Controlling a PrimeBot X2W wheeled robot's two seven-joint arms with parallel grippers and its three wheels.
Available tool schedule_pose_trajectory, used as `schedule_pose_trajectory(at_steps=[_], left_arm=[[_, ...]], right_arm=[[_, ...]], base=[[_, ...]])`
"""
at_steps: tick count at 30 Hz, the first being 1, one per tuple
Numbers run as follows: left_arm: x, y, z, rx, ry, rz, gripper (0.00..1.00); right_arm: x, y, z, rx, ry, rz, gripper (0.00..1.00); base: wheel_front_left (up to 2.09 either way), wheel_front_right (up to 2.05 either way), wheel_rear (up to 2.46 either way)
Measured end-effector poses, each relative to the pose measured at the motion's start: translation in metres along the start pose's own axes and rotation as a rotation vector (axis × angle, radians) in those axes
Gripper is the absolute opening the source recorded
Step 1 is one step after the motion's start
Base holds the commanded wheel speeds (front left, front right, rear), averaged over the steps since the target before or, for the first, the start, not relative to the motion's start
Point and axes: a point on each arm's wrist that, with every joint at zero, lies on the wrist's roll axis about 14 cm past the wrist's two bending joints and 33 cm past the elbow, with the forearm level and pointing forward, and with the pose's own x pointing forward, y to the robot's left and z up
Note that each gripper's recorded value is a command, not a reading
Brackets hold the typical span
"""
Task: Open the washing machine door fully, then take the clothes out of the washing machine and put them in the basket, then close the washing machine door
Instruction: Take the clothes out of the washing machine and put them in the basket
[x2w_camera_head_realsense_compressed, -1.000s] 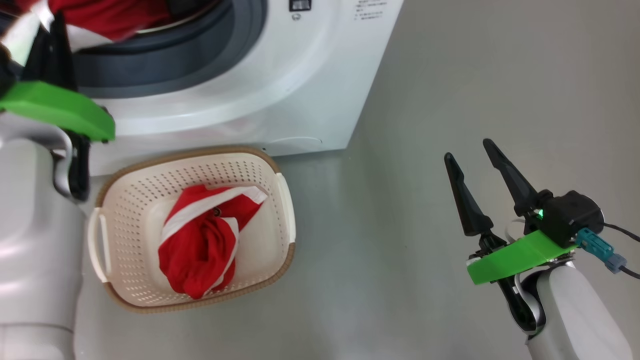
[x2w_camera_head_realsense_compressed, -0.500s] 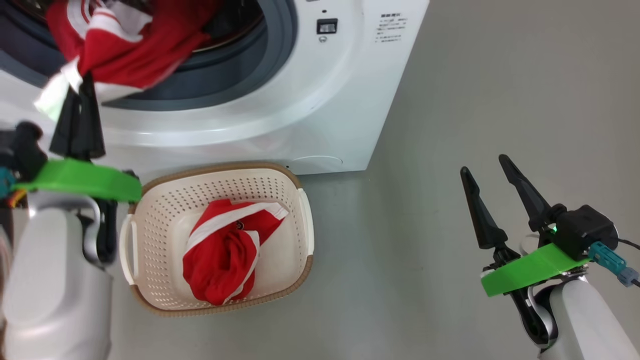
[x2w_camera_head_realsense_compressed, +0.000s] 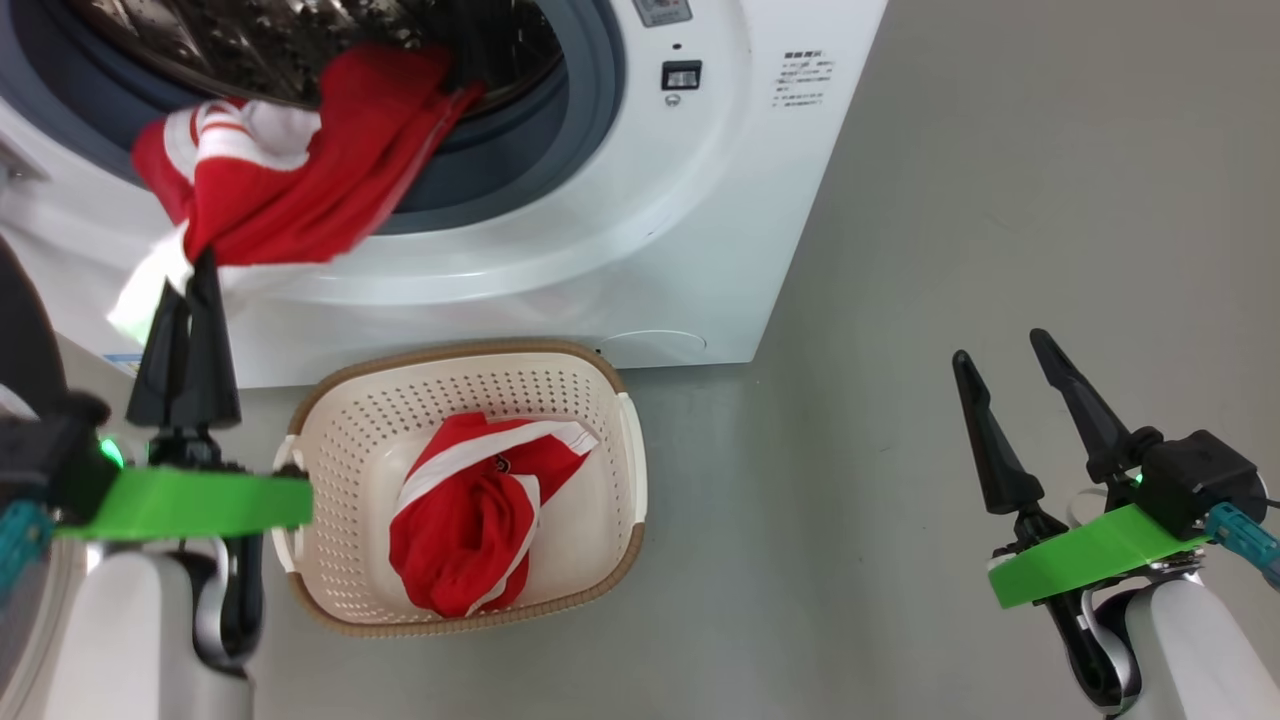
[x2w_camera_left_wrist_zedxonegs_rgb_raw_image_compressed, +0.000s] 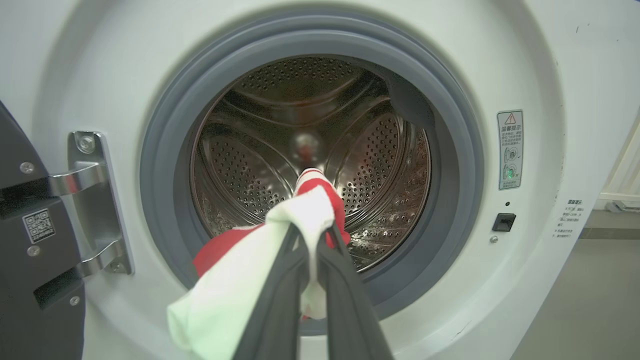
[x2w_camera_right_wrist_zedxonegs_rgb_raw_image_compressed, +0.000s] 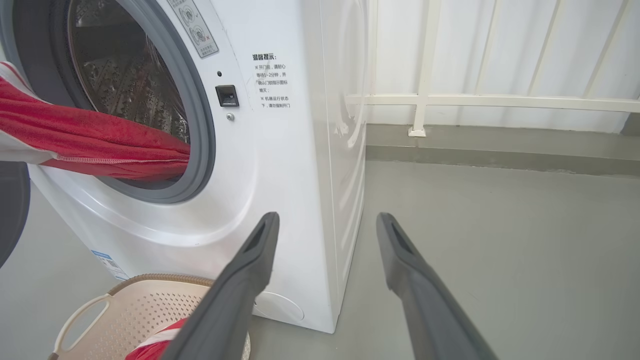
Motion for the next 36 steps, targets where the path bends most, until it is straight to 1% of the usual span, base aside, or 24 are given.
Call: schedule_pose_trajectory(at_steps=[13,16,19,23,31,36], left_arm=[[-0.031,-0.008,0.049,-0.002,-0.143,0.007,0.0],[-0.035,-0.012,0.055,-0.002,-0.161,-0.001,0.0],[-0.038,-0.014,0.049,-0.004,-0.142,-0.004,0.0],[-0.042,-0.015,0.017,-0.019,-0.043,-0.002,0.0],[-0.062,-0.01,-0.078,-0.045,0.253,0.021,0.0],[-0.069,-0.009,-0.127,-0.052,0.407,0.016,0.0]], right_arm=[[0.003,0.002,0.005,-0.002,-0.015,0.008,1.0],[0.003,0.002,0.005,-0.002,-0.016,0.009,1.0],[0.003,0.002,0.004,-0.003,-0.012,0.01,1.0],[0.003,0.002,0.001,-0.003,-0.005,0.01,1.0],[0.002,0.002,-0.007,-0.001,0.016,0.01,1.0],[0.003,0.0,-0.014,0.002,0.032,0.005,1.0]], base=[[0.0,0.0,0.0],[0.0,0.0,0.0],[0.0,0.0,0.0],[0.0,0.0,0.0],[0.0,0.0,0.0],[0.0,0.0,0.0]])
